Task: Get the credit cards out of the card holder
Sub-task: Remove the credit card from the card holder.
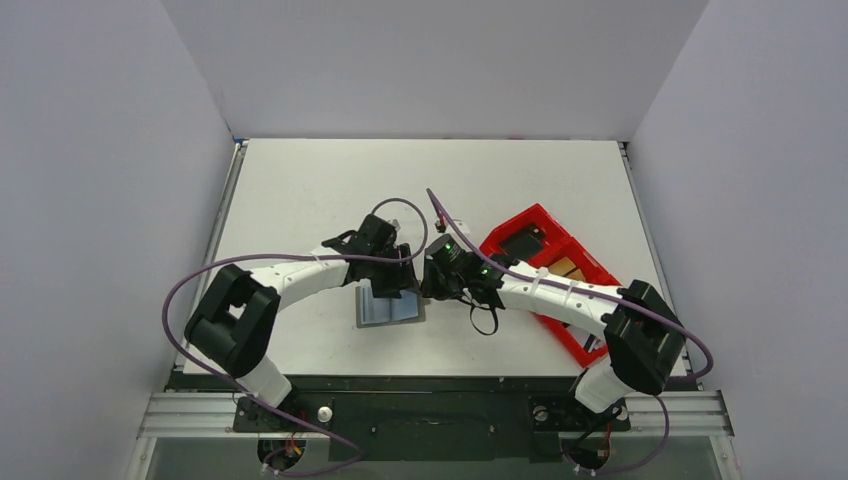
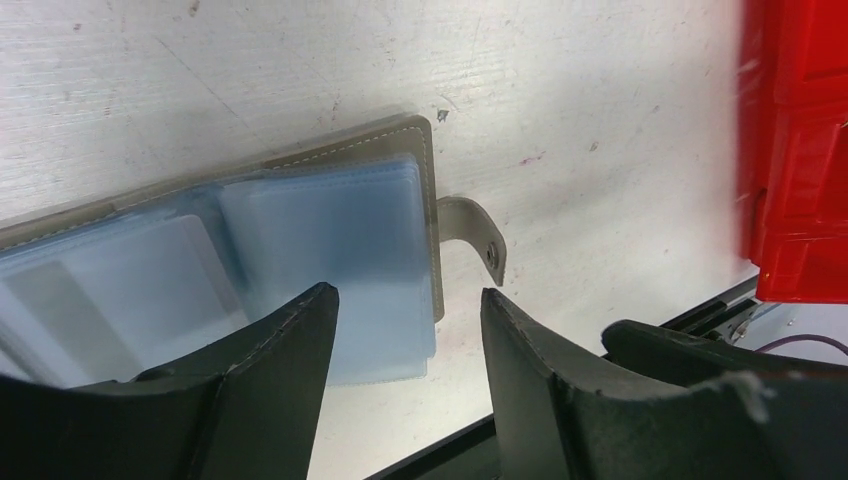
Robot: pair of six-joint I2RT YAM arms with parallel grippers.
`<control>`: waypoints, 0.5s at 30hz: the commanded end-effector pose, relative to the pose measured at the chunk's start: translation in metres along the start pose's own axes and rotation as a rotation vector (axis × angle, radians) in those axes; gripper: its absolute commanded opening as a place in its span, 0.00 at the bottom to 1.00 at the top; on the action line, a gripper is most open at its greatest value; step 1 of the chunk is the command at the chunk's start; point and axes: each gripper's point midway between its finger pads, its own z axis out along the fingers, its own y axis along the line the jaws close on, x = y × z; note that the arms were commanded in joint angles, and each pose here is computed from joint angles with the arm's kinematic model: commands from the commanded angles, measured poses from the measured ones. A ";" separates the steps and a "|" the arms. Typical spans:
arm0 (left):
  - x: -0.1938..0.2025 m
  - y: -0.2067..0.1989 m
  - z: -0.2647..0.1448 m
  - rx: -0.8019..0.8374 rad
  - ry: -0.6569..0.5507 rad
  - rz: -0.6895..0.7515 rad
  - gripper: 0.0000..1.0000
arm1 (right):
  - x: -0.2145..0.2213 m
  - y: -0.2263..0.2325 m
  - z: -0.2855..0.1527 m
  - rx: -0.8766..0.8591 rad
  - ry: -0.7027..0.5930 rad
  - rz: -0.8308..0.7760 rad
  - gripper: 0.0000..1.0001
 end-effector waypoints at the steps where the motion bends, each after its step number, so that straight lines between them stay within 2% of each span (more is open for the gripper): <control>1: -0.035 -0.018 -0.034 0.052 -0.126 0.012 0.53 | -0.015 0.022 -0.006 -0.049 -0.046 0.005 0.33; 5: -0.041 0.007 -0.050 -0.012 -0.154 -0.025 0.57 | -0.013 0.040 0.002 -0.072 -0.028 -0.012 0.33; 15: -0.050 0.069 -0.085 -0.108 -0.233 -0.122 0.58 | 0.003 0.088 0.031 -0.121 0.041 -0.073 0.33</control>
